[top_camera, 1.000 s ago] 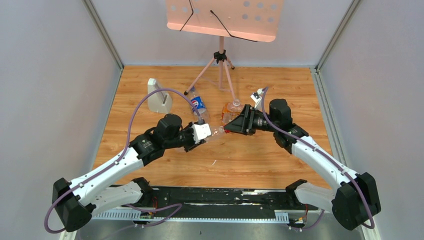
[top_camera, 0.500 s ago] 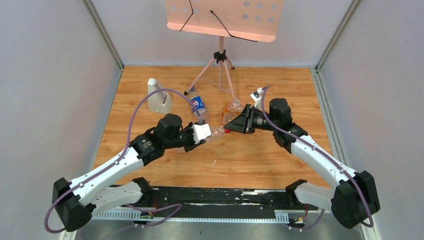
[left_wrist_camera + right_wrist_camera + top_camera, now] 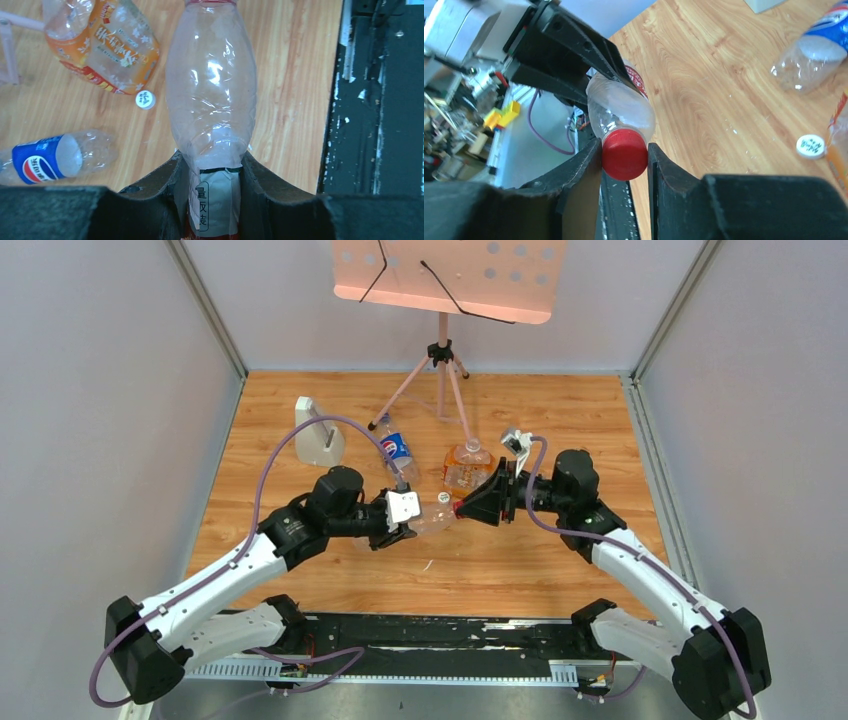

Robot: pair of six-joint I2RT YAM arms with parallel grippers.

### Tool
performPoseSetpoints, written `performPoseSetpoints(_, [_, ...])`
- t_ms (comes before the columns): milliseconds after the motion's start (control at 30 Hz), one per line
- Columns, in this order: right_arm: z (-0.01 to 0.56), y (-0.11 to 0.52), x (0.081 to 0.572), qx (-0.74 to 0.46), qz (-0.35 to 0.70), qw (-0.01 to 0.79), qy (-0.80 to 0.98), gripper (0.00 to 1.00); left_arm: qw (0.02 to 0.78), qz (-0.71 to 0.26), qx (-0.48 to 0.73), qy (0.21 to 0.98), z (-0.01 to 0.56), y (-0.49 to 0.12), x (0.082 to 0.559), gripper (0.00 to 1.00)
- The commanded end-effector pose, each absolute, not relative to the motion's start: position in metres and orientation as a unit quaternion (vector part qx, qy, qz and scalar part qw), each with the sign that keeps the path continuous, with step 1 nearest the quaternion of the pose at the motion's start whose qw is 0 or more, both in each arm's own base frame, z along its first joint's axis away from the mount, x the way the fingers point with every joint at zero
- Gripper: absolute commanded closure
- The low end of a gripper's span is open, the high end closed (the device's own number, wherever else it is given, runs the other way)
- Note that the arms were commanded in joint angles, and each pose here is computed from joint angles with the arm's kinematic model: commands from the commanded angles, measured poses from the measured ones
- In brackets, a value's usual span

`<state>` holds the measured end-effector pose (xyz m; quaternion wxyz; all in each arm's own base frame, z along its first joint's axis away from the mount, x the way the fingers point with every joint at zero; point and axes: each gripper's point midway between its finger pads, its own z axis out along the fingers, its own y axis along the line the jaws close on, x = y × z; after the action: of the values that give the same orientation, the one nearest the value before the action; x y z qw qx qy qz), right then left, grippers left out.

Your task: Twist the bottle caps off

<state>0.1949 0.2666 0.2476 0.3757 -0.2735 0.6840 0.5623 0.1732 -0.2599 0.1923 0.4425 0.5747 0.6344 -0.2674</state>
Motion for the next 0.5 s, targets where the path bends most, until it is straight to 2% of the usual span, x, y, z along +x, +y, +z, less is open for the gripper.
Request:
performPoseSetpoints(0, [0.276,0.268,0.178,-0.413,0.543,0.455,0.572,0.92,0.442,-0.346,0.582,0.588,0.228,-0.277,0.151,1.0])
performPoseSetpoints(133, [0.284,0.267,0.184,-0.387,0.539,0.45,0.598,0.64,0.444,-0.345,0.585,0.585,0.229,-0.276,0.15,1.0])
performPoseSetpoints(167, [0.284,0.266,0.186,-0.373,0.538,0.445,0.611,0.56,0.446,-0.338,0.583,0.589,0.228,-0.274,0.152,1.0])
performPoseSetpoints(200, [0.283,0.266,0.19,-0.35,0.538,0.435,0.631,0.43,0.448,-0.331,0.581,0.593,0.227,-0.273,0.154,1.0])
performPoseSetpoints(233, [0.282,0.265,0.193,-0.328,0.54,0.424,0.649,0.38,0.449,-0.328,0.58,0.595,0.225,-0.272,0.156,1.0])
performPoseSetpoints(467, [0.276,0.263,0.197,-0.236,0.554,0.375,0.705,0.29,0.457,-0.29,0.565,0.623,0.215,-0.267,0.172,1.0])
